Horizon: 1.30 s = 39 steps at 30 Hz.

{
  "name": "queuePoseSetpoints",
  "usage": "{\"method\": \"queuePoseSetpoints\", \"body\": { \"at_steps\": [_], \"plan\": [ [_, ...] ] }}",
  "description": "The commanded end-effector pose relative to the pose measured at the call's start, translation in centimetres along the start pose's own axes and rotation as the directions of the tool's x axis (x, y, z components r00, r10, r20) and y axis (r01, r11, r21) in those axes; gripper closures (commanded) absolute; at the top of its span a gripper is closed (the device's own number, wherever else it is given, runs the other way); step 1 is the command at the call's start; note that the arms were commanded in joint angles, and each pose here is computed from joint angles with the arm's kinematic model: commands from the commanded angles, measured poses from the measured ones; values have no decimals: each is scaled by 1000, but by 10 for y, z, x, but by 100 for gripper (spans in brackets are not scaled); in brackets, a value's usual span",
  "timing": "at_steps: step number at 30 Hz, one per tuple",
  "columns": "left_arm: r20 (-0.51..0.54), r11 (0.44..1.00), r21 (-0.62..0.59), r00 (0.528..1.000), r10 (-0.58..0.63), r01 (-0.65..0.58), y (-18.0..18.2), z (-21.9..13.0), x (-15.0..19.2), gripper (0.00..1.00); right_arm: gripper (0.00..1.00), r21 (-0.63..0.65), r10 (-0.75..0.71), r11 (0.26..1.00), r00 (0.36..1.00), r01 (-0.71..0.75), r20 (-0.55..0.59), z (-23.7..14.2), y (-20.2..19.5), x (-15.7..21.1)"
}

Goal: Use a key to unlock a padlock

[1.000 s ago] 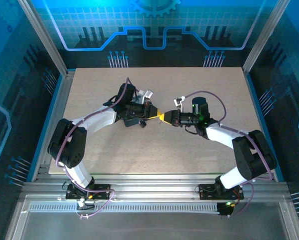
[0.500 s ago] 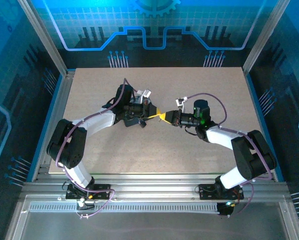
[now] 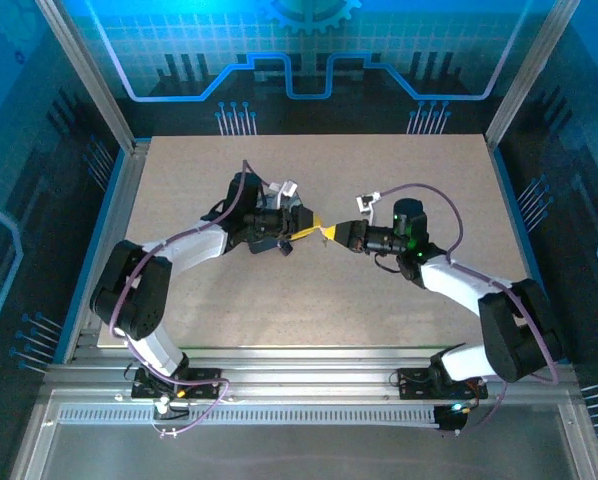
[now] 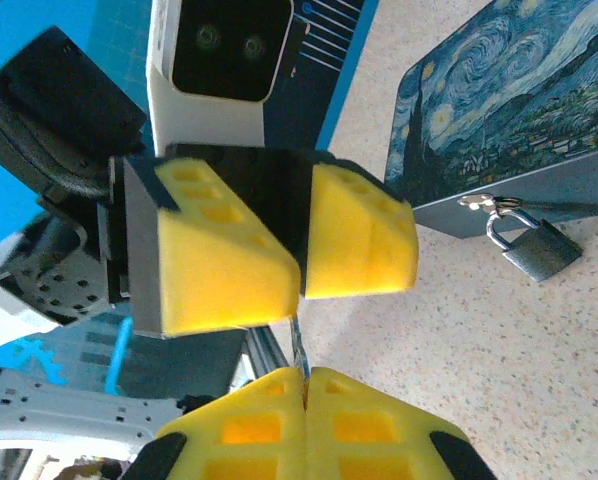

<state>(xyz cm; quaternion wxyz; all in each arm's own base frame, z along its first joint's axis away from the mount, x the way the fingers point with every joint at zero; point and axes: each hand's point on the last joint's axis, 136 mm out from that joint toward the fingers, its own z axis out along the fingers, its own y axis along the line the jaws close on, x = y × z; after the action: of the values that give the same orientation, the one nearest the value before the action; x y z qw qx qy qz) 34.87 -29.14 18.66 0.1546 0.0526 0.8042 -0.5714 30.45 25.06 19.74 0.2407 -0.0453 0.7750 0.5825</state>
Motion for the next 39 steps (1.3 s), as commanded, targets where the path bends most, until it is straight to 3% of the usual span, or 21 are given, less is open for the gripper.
{"method": "queuePoseSetpoints", "body": {
  "at_steps": [1,8,12,17,22,32,39],
  "plan": [
    [88,995,-97,996,-13,22,11,-20,-14,46,100,58,-65,996,996,69,-66,-9,-5,7],
    [171,970,-227,984,-50,88,37,-33,-11,45,100,111,-48,992,994,59,-98,-13,-26,11],
    [199,928,-342,977,-83,148,68,-33,3,45,100,129,-50,989,992,65,-118,-12,-32,12],
    [238,767,-602,967,-92,221,120,-37,28,42,100,163,-41,985,989,64,-145,-12,-40,14],
    [292,630,-743,957,-2,228,135,-38,32,35,100,168,-44,983,988,69,-149,-13,-42,16],
    [475,392,-815,880,30,427,160,-49,26,32,100,173,-37,983,990,61,-137,-20,-47,18],
    [533,367,-791,846,21,489,172,-37,15,33,100,159,-33,986,990,55,-137,-23,-47,20]
  ]
}}
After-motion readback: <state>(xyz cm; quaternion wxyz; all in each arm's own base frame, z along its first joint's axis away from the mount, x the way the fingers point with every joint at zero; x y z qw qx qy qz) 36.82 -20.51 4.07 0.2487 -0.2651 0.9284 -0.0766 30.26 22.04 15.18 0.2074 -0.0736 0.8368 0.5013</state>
